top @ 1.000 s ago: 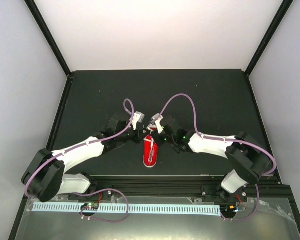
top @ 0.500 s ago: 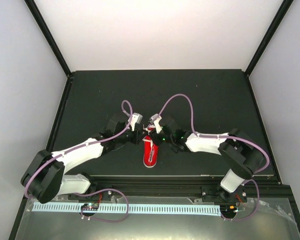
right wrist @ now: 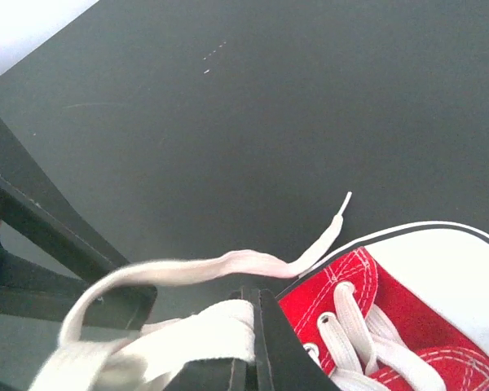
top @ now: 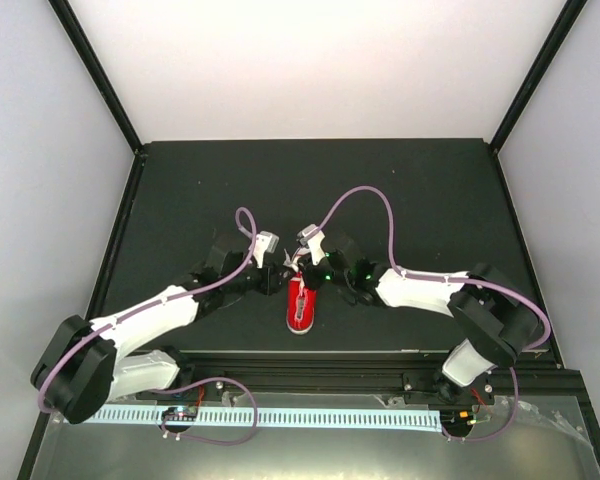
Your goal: Tie the shoes
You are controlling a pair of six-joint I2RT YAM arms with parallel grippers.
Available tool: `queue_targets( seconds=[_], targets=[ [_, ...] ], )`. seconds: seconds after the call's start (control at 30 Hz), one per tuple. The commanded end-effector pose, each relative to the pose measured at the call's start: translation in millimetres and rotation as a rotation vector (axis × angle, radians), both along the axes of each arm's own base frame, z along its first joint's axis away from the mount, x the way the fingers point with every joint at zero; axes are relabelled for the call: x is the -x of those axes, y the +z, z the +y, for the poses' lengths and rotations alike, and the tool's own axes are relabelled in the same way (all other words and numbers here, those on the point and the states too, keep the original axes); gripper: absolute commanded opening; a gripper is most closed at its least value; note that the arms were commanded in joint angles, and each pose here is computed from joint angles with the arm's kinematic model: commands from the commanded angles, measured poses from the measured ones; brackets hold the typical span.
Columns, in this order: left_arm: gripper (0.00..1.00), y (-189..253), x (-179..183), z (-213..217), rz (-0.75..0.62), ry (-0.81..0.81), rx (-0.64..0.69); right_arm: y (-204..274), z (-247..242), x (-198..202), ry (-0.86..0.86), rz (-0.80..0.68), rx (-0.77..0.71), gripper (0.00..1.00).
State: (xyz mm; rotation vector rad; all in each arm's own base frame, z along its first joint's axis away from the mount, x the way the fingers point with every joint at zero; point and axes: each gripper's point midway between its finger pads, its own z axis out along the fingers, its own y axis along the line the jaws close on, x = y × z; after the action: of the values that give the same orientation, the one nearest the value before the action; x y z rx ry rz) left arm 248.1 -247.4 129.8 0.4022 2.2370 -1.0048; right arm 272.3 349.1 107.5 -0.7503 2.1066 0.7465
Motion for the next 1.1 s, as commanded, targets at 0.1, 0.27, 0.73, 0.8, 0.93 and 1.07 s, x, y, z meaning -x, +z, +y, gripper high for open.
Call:
queue_targets(
  seconds=[0.1,0.27,0.73,0.8,0.93,1.07],
  targets=[
    [0.43,-4.1,4.8,29.9,-0.01,0.06,-0.001,19.7,-1.9,-4.5,-0.018,-0.06,-0.049,0.02],
    [0.44,5.2,-2.2,41.3,-0.041,0.086,0.055,15.2,-2.1,-1.7,-0.009,-0.045,-0.047,0.02],
    [0.42,17.1,-45.9,19.7,0.004,-0.072,0.076,18.8,0.2,4.4,0.021,-0.036,-0.071,0.02],
    [0.43,19.7,-51.4,9.2,0.013,-0.132,0.095,19.8,0.5,6.2,0.026,-0.034,-0.076,0.02],
    [0.43,8.7,-53.3,-8.3,0.075,-0.261,0.119,20.7,-0.8,5.8,0.016,-0.033,-0.084,0.02],
    [0.42,-14.3,-46.3,-14.3,0.157,-0.301,0.15,24.1,-3.9,5.2,-0.009,-0.031,-0.104,0.02]
  ],
)
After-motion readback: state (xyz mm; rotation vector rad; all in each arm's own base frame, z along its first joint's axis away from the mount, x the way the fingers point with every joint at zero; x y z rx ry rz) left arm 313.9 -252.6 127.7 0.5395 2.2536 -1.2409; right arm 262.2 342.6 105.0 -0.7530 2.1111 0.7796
